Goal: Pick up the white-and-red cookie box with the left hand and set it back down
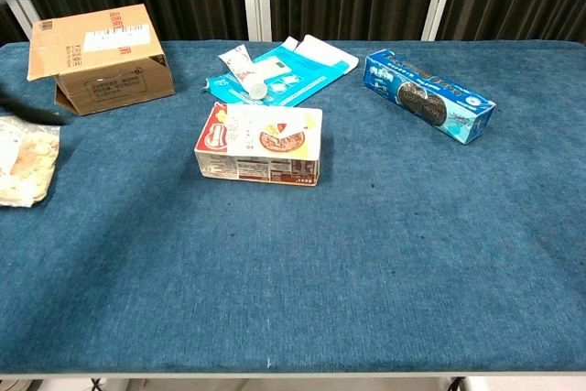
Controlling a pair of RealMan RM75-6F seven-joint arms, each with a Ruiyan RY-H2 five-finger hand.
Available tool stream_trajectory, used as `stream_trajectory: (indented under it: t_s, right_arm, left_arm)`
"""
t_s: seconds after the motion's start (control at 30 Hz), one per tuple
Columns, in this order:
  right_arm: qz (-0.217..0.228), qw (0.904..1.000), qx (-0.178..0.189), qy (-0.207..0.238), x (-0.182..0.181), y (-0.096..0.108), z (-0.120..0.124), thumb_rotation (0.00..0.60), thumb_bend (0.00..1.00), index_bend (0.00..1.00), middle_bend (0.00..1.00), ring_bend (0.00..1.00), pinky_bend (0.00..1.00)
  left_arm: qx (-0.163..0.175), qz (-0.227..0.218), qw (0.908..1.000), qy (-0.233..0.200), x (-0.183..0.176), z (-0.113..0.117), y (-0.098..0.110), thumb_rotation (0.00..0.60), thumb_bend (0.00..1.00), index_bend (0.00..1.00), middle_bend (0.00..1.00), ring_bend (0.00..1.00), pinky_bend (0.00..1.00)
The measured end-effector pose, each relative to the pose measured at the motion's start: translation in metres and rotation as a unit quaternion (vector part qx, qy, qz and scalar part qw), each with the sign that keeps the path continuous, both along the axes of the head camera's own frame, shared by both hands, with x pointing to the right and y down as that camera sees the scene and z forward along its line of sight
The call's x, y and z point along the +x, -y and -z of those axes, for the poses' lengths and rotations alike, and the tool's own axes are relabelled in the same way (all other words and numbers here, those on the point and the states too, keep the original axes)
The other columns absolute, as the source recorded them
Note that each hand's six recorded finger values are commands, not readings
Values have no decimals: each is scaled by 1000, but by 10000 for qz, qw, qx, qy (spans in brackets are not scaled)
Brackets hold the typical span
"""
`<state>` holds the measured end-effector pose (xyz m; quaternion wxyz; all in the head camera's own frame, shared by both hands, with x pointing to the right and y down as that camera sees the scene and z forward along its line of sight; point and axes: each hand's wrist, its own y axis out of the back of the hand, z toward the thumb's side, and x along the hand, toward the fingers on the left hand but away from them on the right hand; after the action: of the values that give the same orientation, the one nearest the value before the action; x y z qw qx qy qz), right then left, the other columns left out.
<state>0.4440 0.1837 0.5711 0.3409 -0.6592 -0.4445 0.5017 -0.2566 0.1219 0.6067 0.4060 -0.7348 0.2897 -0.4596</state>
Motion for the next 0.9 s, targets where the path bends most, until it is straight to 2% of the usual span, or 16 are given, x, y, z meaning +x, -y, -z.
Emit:
stream_trajectory:
  t_s: [0.27,0.57,0.77,0.9]
  right_arm:
    - [-31,10000,-45,-56,0,-3,0,600,243,0,0,0,0]
    - [-85,9999,-91,-100,3,-4,0,600,244,0,0,0,0]
    - [-74,9998,-139,-100,1,-4,-3,600,244,0,0,0,0]
    - [-83,9998,-151,-117,2,-4,-4,600,244,0,0,0,0]
  left_arm:
    - [-733,-186,9971,5,75,-33,28,600,0,73,26,0,0]
    - [-1564,-145,9866,444,147,-76,33,600,0,73,26,0,0]
    - [-1799,68,9801,834,176,-99,34,600,0,73,26,0,0]
    - [-1942,297,9762,916,185,-106,37,600,0,73,30,0,0]
